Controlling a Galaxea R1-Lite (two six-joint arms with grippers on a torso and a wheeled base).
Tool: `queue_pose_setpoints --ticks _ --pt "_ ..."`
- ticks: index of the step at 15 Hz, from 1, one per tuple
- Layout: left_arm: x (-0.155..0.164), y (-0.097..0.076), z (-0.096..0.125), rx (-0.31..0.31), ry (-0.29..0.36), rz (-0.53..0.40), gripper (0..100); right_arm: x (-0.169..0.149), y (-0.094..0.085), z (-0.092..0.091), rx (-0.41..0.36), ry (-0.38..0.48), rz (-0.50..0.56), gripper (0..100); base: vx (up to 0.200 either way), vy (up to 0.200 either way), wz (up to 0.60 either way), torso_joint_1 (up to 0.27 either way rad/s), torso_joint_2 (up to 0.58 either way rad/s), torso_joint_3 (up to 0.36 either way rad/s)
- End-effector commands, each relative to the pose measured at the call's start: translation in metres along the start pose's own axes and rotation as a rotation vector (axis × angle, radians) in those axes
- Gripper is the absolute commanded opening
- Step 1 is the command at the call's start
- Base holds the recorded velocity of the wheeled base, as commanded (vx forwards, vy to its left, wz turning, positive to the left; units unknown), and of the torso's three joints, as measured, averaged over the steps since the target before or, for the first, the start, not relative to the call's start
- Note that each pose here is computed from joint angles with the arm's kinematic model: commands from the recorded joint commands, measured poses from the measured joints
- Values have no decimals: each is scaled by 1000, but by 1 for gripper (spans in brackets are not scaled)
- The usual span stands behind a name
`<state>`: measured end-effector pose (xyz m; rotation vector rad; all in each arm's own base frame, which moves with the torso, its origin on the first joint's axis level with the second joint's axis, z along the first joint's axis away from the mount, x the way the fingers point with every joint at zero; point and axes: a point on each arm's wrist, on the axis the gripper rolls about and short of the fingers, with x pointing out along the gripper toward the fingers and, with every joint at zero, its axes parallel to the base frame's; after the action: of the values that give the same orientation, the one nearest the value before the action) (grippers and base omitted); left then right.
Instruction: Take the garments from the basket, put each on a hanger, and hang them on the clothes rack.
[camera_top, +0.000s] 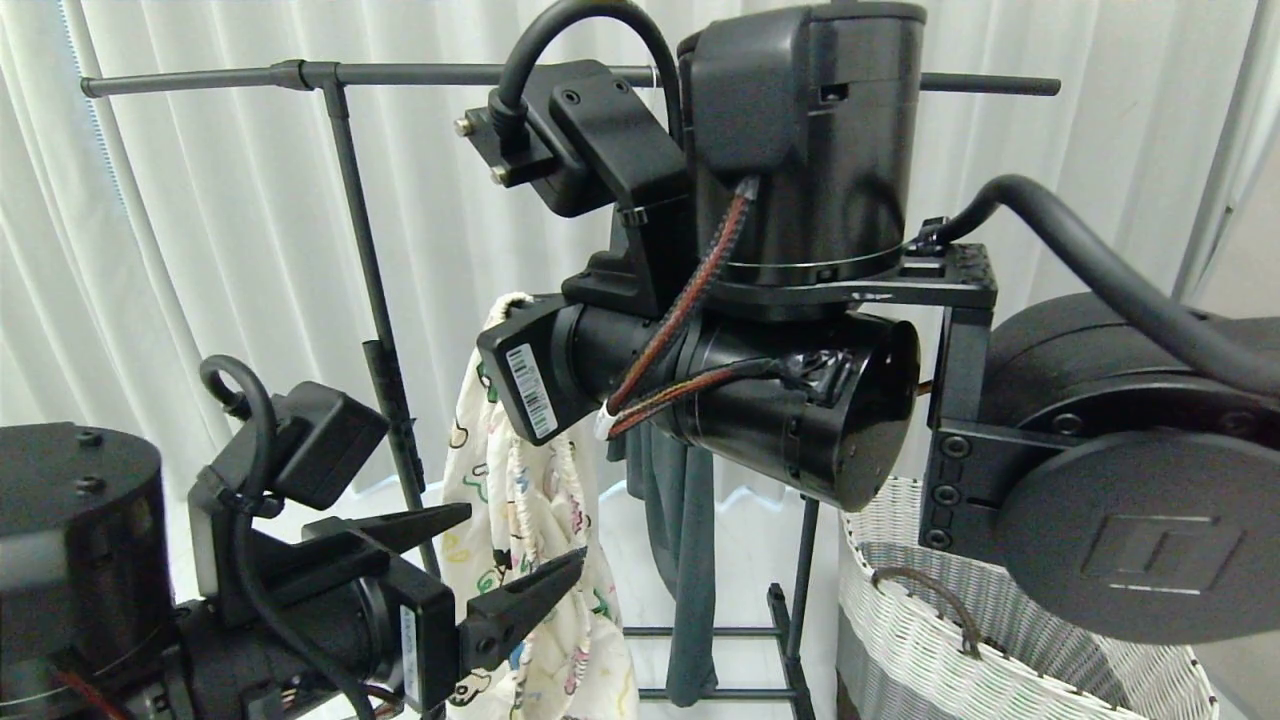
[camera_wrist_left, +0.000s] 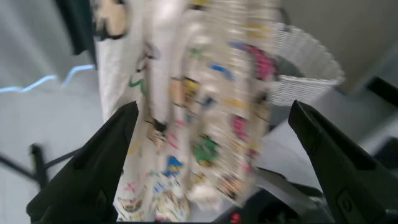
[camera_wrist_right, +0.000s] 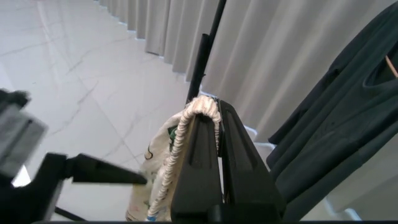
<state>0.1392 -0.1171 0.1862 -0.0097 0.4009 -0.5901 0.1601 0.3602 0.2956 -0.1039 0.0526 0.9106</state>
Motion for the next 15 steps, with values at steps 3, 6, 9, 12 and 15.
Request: queue_pose_setpoints --ticks 3,6,9,12,15 --pt "0 8 -15 -9 39 63 100 -1 0 2 1 -5 0 0 0 0 0 0 0 0" --pt "-7 14 -43 -4 120 86 100 -3 0 3 2 -10 1 0 0 0 0 0 0 0" --pt "-18 19 -69 10 183 108 100 -8 -8 8 5 -19 -19 0 0 0 0 0 0 0" --pt "-19 20 -73 11 195 120 100 -15 -25 11 5 -6 -60 0 0 0 0 0 0 0" --pt "-20 20 -69 12 177 120 100 -30 -42 9 4 16 -97 0 0 0 0 0 0 0"
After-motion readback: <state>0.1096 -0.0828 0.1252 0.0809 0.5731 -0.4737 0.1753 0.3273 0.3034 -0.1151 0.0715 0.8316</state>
